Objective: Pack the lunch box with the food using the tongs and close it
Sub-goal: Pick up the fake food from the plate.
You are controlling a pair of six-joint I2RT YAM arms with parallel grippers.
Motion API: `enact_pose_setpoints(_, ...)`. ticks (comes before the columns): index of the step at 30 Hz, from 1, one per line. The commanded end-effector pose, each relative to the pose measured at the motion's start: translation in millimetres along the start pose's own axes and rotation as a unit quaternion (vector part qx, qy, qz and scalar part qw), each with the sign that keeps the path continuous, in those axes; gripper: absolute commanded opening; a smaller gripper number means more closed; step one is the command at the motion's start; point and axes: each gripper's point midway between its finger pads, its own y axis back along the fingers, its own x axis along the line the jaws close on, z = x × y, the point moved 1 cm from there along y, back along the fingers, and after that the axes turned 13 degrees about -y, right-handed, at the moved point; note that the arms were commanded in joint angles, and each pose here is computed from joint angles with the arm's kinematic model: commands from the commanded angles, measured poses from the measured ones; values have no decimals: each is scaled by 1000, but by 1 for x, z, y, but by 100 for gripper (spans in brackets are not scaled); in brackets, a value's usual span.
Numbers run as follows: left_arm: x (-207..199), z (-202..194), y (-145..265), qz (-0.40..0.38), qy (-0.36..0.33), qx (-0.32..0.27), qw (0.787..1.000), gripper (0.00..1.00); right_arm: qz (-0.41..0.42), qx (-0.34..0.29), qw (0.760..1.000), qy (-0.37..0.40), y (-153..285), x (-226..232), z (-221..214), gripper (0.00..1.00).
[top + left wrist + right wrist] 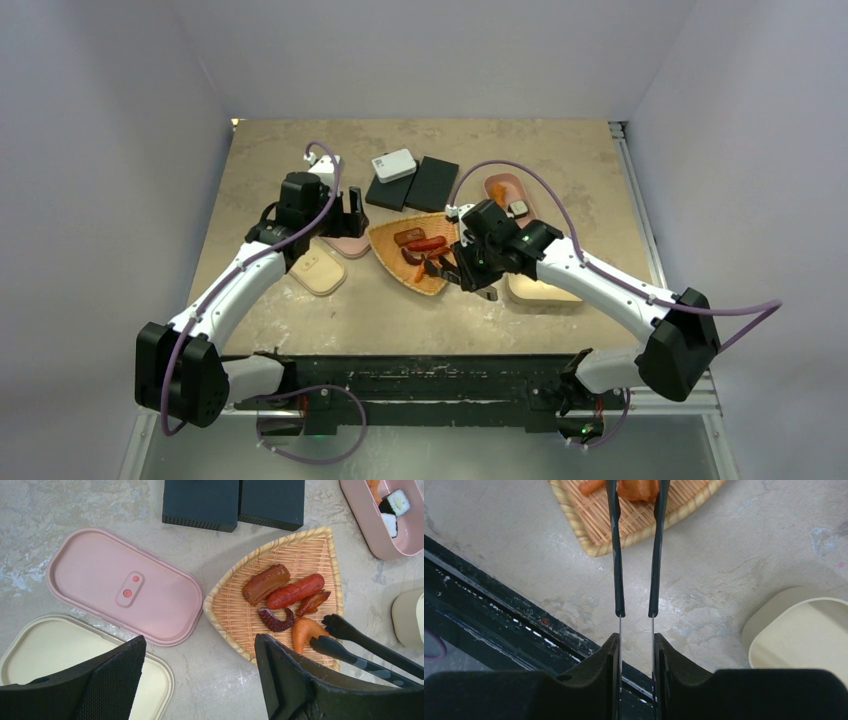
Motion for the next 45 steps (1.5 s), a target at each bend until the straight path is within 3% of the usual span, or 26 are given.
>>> enact_pose_setpoints(1, 0, 10, 4, -1, 3, -22, 1000, 79, 59, -32, 998, 15, 12, 27, 20, 30)
enact_pose_setpoints(15, 1, 12, 6, 2, 4, -25, 1000, 79, 2, -21, 1000, 10, 6, 7, 13, 36)
enact_pose_setpoints(31, 17, 24, 21, 57, 9, -57, 997, 79, 9, -18, 999, 28, -6, 19, 17, 34)
enact_pose_setpoints(45, 15, 25, 22, 48, 6, -61, 997, 79, -34, -47, 998, -18, 12, 12, 32, 9)
